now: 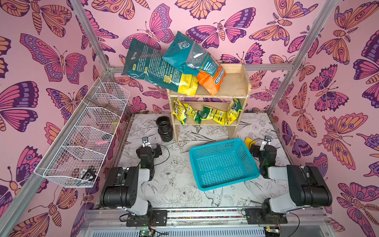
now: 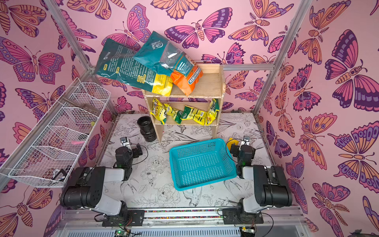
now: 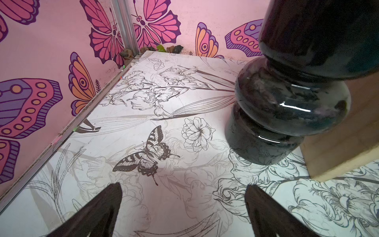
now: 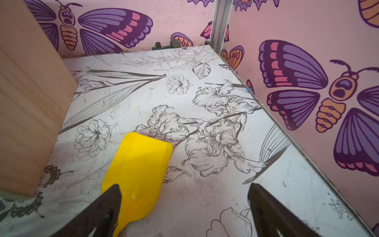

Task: Take down the fertilizer bag from the shelf
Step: Adjust the storage box at the center of the board.

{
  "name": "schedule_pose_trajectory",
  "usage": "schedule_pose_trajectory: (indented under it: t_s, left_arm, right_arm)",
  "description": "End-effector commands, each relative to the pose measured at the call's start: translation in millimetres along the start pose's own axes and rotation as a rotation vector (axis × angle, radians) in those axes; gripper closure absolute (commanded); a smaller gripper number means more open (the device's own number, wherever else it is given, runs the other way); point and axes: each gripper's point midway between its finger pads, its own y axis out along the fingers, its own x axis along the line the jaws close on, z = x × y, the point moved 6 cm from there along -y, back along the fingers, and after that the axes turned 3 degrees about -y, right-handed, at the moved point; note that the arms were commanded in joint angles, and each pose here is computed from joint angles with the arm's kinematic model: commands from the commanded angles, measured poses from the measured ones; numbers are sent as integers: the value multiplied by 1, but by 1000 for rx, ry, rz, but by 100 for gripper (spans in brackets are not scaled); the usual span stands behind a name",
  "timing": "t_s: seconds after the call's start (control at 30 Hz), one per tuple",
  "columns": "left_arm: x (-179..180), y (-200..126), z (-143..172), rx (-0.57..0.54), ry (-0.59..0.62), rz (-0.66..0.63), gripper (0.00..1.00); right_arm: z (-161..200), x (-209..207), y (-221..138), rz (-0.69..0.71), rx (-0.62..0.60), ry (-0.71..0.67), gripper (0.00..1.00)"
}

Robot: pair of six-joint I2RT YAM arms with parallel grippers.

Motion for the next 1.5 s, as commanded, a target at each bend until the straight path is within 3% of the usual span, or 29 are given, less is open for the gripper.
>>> schedule_pose_trajectory:
  t_s: [0.0, 1.27, 1.4, 1.47]
  left_arm:
    - [0, 2, 0, 5, 6, 7, 0]
    - [1, 1, -3, 0, 6, 2, 0]
    - [2, -11, -28, 40, 11, -105, 0]
    - [8, -17, -41, 91, -78, -180, 0]
  right_arm:
    - [-7, 2, 1, -11, -16, -7, 1]
    - [-18, 1, 0, -4, -48, -1, 1]
    - [-56, -2, -4, 7, 137, -1, 1]
    - [-74, -10, -7, 73, 224, 68, 1]
